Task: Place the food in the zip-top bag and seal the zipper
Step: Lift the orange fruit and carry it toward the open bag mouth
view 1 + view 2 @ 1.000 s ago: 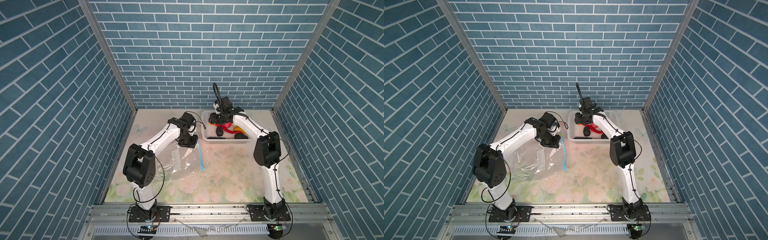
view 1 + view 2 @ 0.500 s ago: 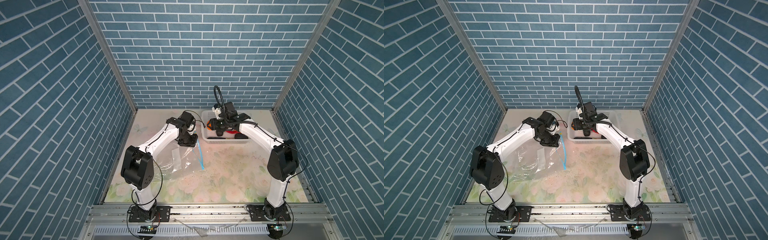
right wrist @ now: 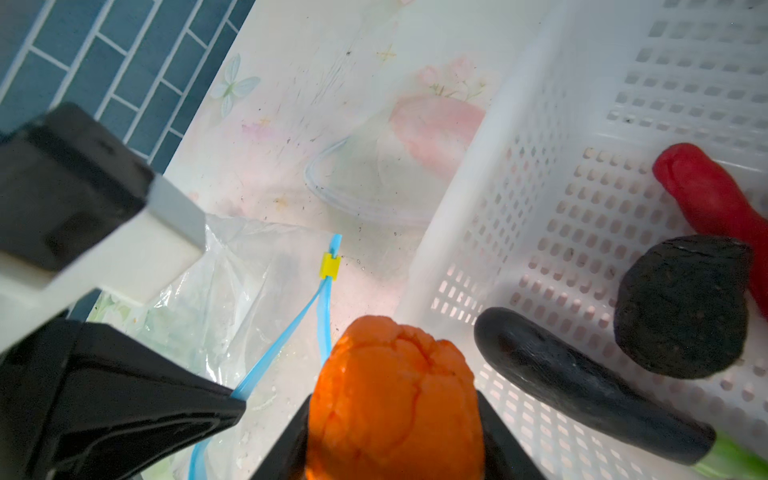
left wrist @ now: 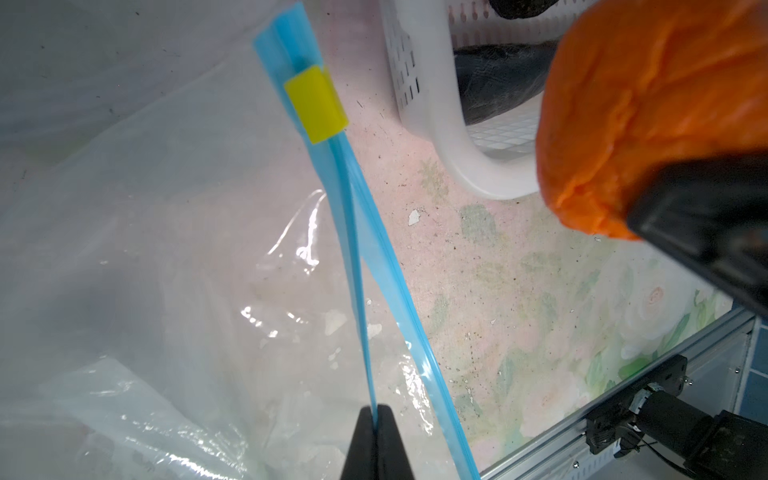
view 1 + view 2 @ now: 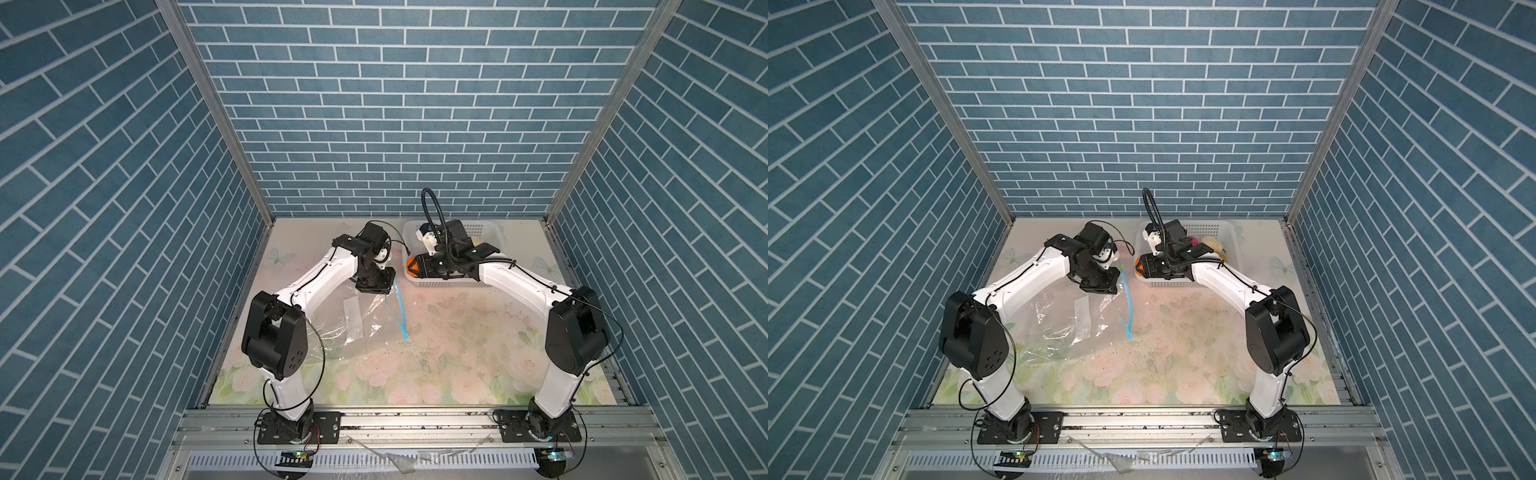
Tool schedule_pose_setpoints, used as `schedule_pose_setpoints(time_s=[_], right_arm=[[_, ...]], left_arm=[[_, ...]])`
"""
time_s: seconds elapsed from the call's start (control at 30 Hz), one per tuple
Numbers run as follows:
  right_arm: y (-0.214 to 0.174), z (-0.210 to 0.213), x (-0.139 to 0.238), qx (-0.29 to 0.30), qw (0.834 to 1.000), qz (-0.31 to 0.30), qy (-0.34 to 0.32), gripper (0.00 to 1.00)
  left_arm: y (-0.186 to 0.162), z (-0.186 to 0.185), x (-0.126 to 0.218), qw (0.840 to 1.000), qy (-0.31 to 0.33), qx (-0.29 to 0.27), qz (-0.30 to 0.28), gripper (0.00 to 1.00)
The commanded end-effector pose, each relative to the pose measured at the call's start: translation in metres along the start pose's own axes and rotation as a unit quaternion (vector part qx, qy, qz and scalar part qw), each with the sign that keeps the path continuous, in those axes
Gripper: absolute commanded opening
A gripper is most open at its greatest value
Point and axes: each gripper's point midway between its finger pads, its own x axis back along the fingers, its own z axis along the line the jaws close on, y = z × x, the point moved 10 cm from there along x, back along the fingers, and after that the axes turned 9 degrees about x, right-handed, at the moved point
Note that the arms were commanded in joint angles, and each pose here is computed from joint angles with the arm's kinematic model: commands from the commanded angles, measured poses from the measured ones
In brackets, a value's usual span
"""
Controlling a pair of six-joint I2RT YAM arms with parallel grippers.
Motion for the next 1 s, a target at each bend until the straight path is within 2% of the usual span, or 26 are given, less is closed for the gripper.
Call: schedule_pose_setpoints(time_s=[0.0,0.53,0.97], right_arm=[[0.006,0.021,0.014,0.047,0.997,-0.040,0.040,0.46],[-0.010,0.044,-0.004,0.056,0.991,-0.048,0.114,0.42],[-0.029,0.045,-0.015,0.057,0.987,-0.004,0.148,0.32]], left_arm=[[-0.002,-0.005,0.013,1.000,-0.004,-0.004,-0.009,0.00],[-0.004,-0.007,0.021,1.000,-0.011,-0.006,-0.018,0.00],[-0.006,-0.013,0.034,0.999,-0.036,-0.009,-0.028,0.00]])
